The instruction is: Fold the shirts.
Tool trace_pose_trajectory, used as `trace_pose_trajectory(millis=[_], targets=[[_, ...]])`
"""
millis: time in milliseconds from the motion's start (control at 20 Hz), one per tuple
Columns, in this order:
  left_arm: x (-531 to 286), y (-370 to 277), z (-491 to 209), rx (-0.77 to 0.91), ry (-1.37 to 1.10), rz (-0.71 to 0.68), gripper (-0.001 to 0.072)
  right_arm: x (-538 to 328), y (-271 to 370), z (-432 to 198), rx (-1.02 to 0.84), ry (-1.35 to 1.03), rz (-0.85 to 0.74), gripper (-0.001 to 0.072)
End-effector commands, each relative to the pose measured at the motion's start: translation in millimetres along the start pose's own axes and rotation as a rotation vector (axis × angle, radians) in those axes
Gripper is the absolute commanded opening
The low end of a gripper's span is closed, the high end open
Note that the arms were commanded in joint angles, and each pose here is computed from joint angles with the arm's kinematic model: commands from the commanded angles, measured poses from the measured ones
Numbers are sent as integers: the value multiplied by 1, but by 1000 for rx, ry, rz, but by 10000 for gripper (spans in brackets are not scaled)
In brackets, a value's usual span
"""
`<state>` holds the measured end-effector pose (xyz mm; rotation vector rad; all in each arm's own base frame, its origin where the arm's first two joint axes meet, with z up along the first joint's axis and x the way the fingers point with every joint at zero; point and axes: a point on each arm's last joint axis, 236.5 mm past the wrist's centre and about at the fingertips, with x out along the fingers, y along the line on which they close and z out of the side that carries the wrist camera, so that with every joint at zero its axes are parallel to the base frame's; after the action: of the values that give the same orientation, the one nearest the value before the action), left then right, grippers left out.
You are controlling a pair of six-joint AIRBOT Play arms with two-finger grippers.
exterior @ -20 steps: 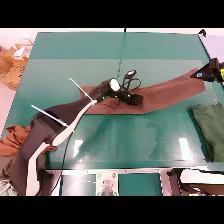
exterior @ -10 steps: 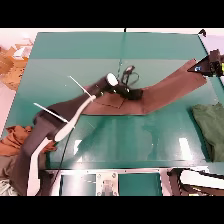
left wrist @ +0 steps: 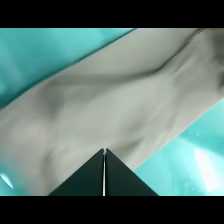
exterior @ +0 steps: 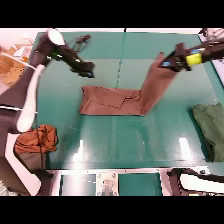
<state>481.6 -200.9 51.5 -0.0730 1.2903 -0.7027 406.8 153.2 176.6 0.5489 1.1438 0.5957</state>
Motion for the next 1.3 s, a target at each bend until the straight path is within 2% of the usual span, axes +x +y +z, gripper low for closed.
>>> trace_pose_trajectory(millis=[0,250,300,350,400,500,600,800,900,1100,1250], targets=[[-64,62,-21,-105,-17,93,22,79,62,-4,20,-23,67,14],[-88,100,-33,-187,-41,116,22,246,114,-32,18,-57,134,17],[-89,102,-33,-181,-42,117,22,281,118,-41,27,-83,141,105],[-89,102,-33,-165,-40,118,22,313,118,-54,37,-97,140,324],[-88,102,-34,-165,-38,116,22,338,114,-70,50,-80,132,479],[-88,102,-34,-165,-38,116,22,347,93,-88,15,2,81,474],[-88,102,-34,-148,-37,117,22,319,62,-72,-3,50,16,474],[-89,103,-31,-139,-47,121,22,215,-22,-8,36,32,-134,474],[-89,103,-32,-139,-46,121,22,168,-73,1,87,60,-230,475],[-89,103,-32,-139,-46,121,22,127,-161,-16,270,131,-327,476],[-89,103,-31,-139,-46,121,22,138,-186,-49,337,188,-286,498]])
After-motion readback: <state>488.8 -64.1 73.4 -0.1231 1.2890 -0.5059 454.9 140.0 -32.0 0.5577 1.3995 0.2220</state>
